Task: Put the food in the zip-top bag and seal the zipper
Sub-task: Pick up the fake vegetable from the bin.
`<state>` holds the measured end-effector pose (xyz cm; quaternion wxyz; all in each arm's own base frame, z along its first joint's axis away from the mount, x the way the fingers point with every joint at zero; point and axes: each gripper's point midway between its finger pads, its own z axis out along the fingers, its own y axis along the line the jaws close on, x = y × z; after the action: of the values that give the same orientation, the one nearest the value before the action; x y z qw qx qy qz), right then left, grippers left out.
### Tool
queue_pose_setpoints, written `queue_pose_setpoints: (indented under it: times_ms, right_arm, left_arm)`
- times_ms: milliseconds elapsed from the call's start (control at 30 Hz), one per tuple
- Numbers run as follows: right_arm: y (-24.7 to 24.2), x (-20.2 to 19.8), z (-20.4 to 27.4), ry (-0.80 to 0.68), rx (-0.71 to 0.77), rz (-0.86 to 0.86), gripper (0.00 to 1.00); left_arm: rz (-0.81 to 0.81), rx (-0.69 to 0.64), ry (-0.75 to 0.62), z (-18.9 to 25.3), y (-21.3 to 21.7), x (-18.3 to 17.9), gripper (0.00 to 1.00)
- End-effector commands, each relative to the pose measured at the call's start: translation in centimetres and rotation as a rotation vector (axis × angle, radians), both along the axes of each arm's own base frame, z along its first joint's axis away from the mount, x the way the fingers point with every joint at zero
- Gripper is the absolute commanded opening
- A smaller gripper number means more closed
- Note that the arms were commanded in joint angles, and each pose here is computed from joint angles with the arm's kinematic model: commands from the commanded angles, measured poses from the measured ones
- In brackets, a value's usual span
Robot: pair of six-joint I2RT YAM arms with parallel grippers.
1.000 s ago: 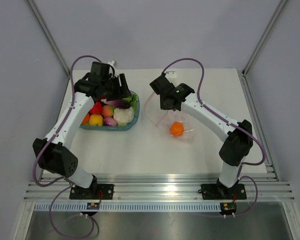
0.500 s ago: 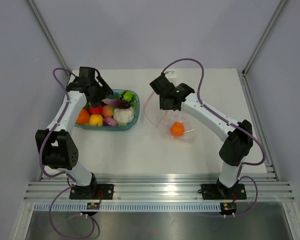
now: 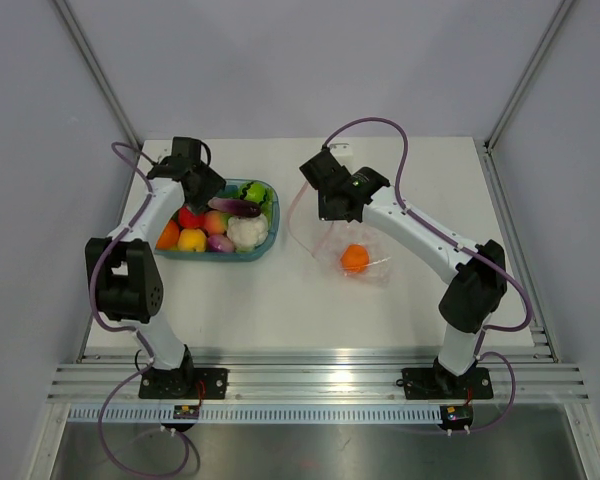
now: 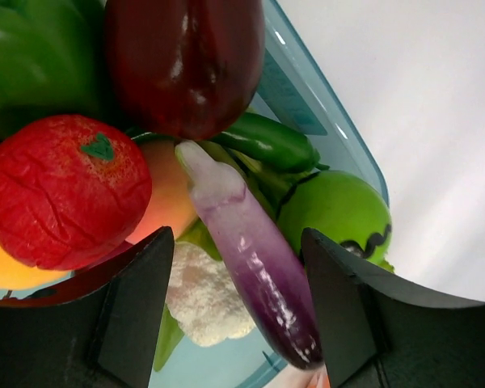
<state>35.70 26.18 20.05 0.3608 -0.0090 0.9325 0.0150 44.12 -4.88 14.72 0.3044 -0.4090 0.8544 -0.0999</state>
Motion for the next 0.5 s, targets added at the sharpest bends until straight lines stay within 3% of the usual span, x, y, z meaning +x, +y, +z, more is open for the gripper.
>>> queue_pose_setpoints:
  times_ms: [0,200,333,467]
  right_arm:
    - [0.1,-0.3,2.3,-0.046,0.053,-0.003,0.0]
    - [0.1,-0.4,2.1,-0.039,0.055,-0.004,0.0]
    - [0.0,-0.5,2.1,-0.039,0.055,-0.004,0.0]
    - [0.0,-0.6,2.1,-0.037,0.056,-0.008,0.0]
  left_arm:
    - [0.044,0.034,-0.046,0.4,0.1,1.7,0.68]
    - [0.052,0.029,-0.013,-1.2,-0.4,2.0,0.72]
    - [0.059,0.034,0.004,-2.1,-0.3,2.0,0.66]
    - [0.057,0.04,0.019,-2.8,-0.3,1.9,0.5]
